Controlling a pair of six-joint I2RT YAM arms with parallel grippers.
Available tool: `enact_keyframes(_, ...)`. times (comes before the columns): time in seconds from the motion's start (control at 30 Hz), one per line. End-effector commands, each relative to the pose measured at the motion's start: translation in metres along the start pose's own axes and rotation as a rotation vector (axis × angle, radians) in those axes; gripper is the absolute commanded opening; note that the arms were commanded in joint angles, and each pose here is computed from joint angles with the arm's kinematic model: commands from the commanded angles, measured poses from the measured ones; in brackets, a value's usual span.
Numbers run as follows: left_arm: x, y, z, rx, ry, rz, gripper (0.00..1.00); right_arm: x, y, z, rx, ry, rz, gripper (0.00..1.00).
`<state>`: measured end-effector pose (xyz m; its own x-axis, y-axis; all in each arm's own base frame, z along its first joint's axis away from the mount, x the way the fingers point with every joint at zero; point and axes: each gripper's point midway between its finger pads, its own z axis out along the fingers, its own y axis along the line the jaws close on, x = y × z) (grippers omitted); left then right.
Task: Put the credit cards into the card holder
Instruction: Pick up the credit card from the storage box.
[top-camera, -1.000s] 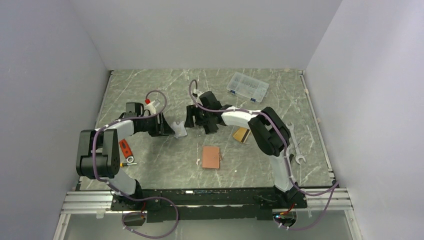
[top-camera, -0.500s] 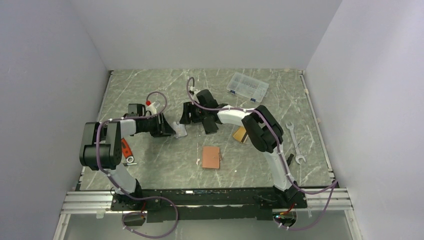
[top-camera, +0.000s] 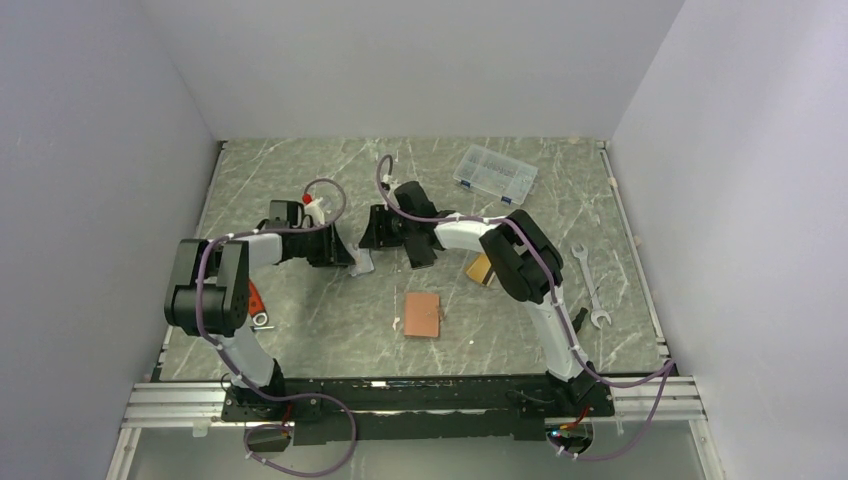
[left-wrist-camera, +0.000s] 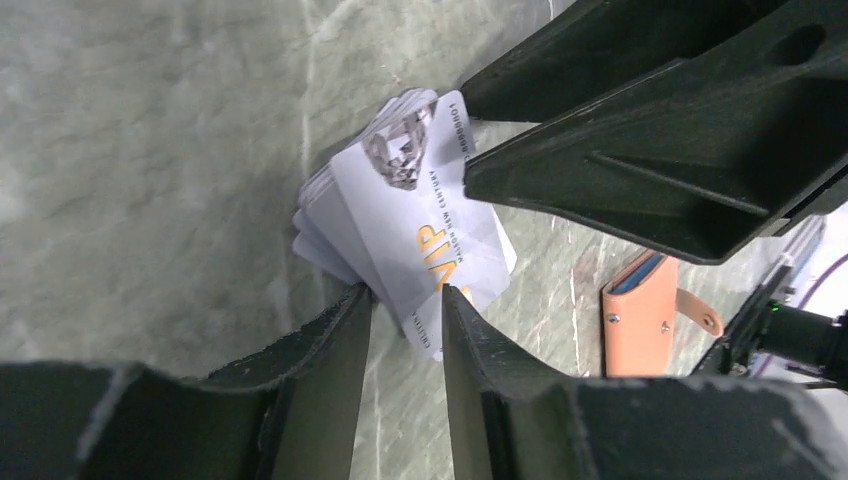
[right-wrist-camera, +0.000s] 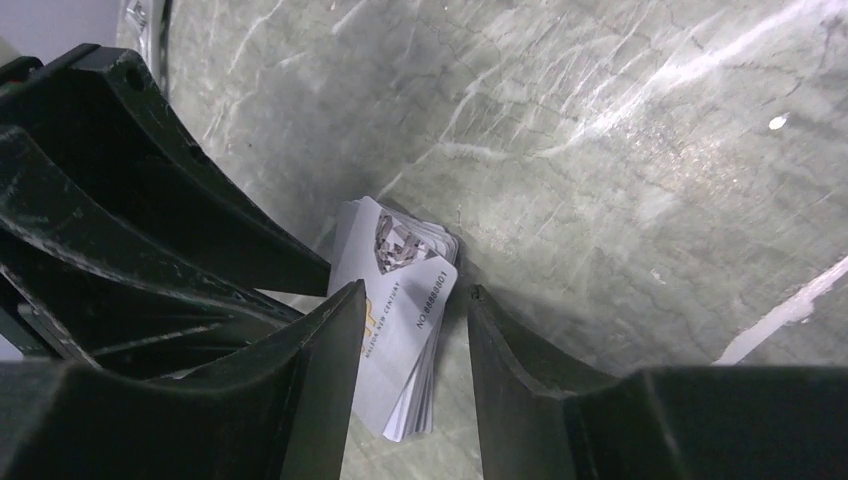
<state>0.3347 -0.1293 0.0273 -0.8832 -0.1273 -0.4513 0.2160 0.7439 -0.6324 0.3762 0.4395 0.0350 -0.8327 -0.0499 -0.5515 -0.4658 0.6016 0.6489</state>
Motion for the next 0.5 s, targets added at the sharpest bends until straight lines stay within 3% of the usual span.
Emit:
enact_keyframes(0.0,-0.014,-0.004,0.001,-0.099,-0.019,0.123,0.37,0.006,-0.004,0.001,-0.041,0.004,0.057,0.44)
enact_keyframes(0.47,-0.017,-0.007,0.012,-0.201,0.038,0.191,0.36,0.012,-0.009,-0.006,-0.049,-0.006,0.092,0.32)
